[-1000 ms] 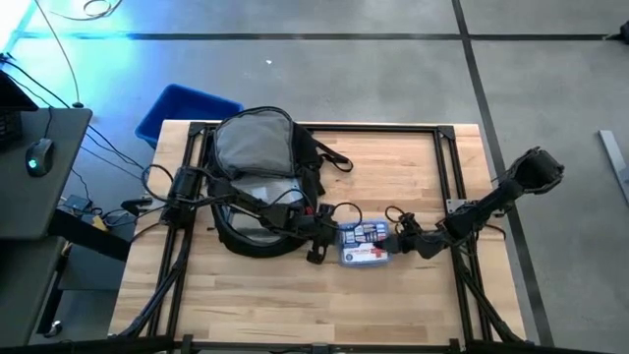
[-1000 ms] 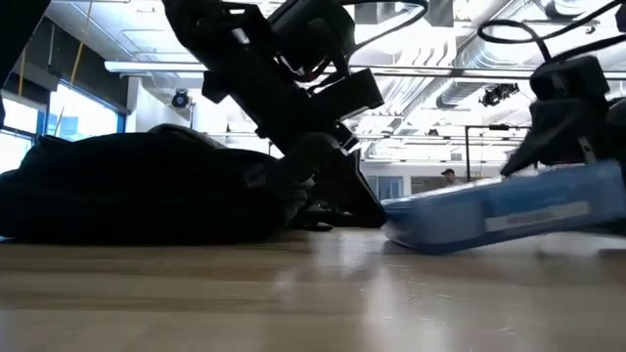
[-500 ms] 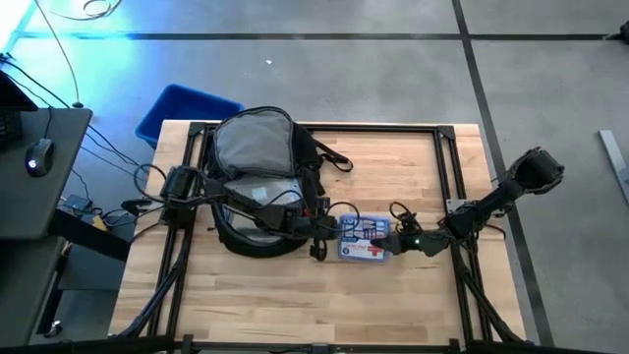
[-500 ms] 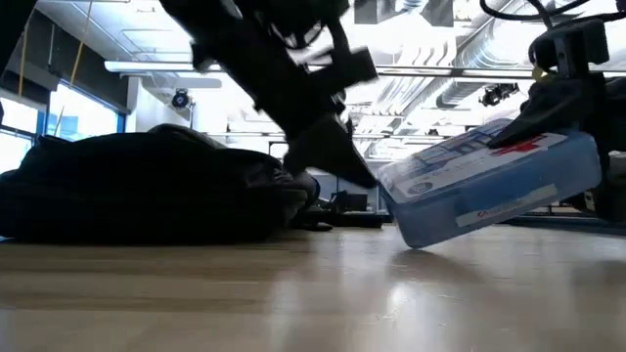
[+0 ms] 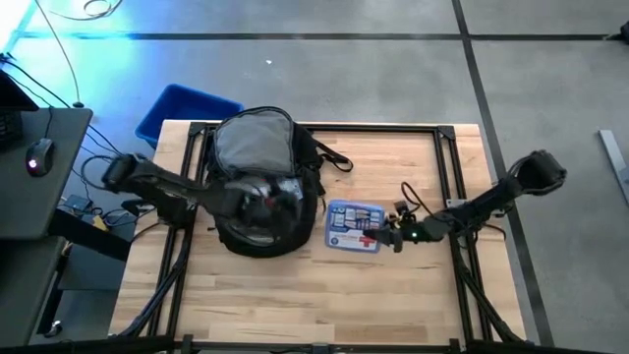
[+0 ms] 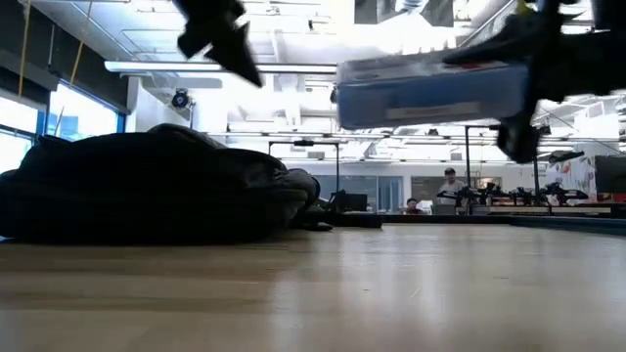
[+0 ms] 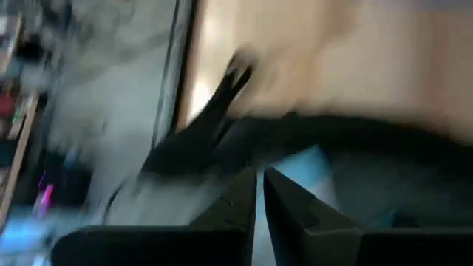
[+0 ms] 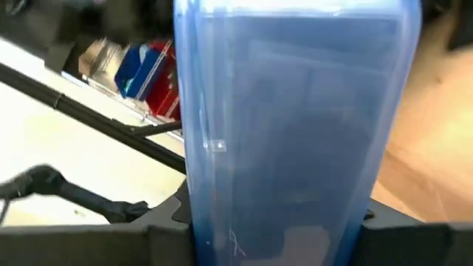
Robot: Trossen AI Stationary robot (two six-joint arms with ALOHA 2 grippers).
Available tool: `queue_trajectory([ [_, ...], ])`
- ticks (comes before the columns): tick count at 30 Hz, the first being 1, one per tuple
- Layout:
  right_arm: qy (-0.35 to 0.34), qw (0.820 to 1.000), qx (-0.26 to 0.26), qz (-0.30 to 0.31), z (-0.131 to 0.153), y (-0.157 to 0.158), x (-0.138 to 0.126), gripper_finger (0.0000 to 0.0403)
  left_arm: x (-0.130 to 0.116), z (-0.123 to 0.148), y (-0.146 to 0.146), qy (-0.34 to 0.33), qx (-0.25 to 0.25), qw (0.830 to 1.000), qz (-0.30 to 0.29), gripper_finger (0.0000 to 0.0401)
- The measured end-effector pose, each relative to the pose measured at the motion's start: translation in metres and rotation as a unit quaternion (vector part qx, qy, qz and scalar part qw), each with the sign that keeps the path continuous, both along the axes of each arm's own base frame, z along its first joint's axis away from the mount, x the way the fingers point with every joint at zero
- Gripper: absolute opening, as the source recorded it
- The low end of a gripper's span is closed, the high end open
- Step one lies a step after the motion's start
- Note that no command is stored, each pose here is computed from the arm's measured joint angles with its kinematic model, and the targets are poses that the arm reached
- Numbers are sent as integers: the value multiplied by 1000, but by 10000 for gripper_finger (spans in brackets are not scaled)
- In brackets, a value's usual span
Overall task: Unpack backpack
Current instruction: Put the blue first aid kit into the black backpack
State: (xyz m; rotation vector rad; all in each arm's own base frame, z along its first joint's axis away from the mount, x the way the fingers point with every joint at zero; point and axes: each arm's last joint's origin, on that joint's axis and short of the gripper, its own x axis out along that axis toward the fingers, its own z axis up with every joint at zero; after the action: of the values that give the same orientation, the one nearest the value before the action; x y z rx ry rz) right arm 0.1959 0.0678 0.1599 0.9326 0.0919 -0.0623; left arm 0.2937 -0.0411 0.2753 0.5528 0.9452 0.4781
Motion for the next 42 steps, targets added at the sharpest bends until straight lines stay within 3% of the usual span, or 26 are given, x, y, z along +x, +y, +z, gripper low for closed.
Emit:
queue_trajectory([
  [4, 14, 998, -57, 23, 8, -8, 15, 142, -23, 1, 40, 96, -32, 993, 53, 51],
  [8, 20, 994, -95, 47, 17, -11, 25, 142, -42, -4, 69, 212, -79, 972, 67, 111],
  [15, 32, 989, -112, 90, 12, -11, 37, 142, -54, -5, 92, 259, -83, 957, 101, 199],
  [19, 45, 987, -113, 103, 3, -9, 40, 142, -60, -20, 99, 282, -63, 950, 116, 214],
  [23, 58, 986, -109, 114, -9, -7, 45, 142, -68, -43, 108, 297, -1, 942, 155, 216],
  [27, 43, 987, -90, 125, -14, -7, 50, 142, -71, -60, 113, 304, 72, 935, 166, 190],
  [32, 32, 989, -71, 125, -14, -18, 63, 142, -57, -60, 107, 271, 96, 949, 128, 29],
  [36, 15, 989, -53, 136, -2, -31, 88, 142, -37, -34, 96, 192, 126, 966, 123, 7],
  [42, 36, 991, -54, 118, 18, -58, 140, 142, -18, 17, 91, 82, 112, 983, 118, 2],
])
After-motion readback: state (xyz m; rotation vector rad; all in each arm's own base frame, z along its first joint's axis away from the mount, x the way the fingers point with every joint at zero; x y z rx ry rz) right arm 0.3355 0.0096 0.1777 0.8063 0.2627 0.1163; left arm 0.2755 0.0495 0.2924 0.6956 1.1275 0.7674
